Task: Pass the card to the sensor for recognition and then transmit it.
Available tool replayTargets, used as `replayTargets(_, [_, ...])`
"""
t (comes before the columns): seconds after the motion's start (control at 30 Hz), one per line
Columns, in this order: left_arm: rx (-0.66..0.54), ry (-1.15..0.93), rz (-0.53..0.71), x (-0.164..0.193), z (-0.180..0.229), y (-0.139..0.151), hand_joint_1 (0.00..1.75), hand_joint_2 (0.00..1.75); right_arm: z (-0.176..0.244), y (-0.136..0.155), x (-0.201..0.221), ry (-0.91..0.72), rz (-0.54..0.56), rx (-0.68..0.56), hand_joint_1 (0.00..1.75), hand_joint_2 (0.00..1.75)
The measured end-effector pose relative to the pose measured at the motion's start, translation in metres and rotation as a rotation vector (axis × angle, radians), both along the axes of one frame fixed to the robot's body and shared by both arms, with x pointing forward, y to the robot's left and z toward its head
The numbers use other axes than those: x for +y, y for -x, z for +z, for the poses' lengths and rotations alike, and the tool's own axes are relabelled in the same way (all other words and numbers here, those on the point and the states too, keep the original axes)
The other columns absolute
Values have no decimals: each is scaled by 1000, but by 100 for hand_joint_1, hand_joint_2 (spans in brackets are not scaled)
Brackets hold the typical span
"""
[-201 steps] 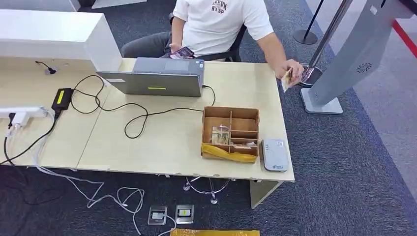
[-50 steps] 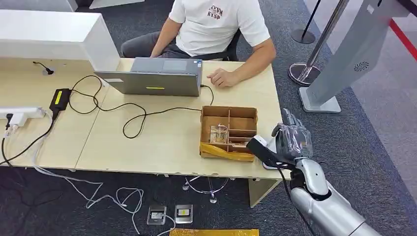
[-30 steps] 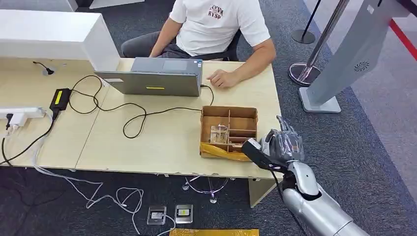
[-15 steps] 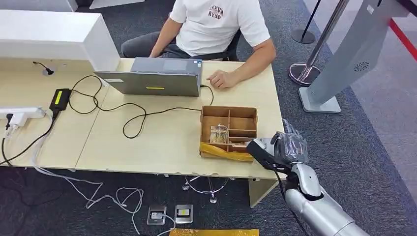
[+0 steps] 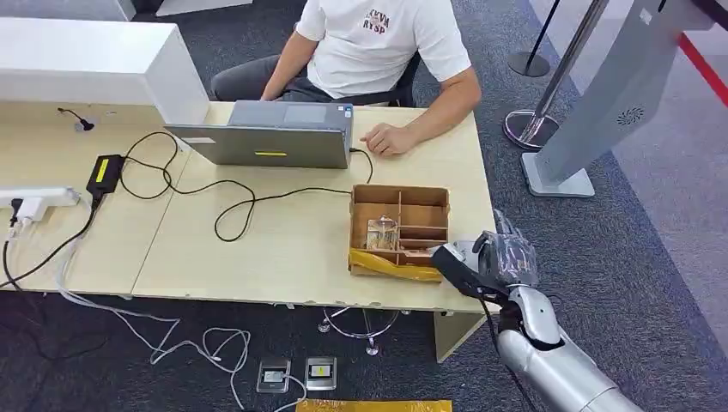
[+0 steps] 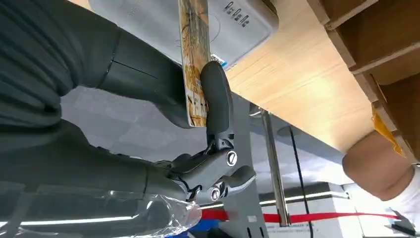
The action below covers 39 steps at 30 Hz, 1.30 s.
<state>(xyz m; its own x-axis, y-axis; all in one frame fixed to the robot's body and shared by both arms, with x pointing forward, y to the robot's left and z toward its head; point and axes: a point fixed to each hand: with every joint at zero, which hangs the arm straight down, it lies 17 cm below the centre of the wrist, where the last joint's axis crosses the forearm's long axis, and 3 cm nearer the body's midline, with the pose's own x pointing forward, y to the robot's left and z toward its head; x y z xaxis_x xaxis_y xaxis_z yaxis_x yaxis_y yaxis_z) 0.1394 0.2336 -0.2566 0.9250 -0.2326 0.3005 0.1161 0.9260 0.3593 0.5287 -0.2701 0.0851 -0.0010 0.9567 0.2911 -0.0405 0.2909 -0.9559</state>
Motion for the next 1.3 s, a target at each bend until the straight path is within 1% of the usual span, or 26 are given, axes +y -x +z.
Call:
replayTargets(0.43, [-1, 2, 7, 0, 0, 0, 0, 175, -4, 1, 13, -19, 20, 2, 175, 175])
replayTargets(0.8, [-14, -6, 11, 1, 1, -2, 0, 175, -1, -1, 10, -11, 4, -12, 175, 175])
replayTargets(0.9, [-16, -7, 11, 0, 1, -2, 0, 175, 5, -5, 2, -10, -14, -23, 175, 175])
replayTargets(1.03, [-22, -6, 5, -1, 2, -3, 0, 175, 27, -17, -6, 3, -34, -65, 175, 175])
replayTargets(1.13, [-27, -7, -1, -1, 2, -4, 0, 175, 56, -29, -13, 17, -49, -118, 175, 175])
replayTargets(1.3, [-38, -9, -17, -1, 3, -6, 0, 175, 132, -53, -23, 52, -74, -257, 175, 175])
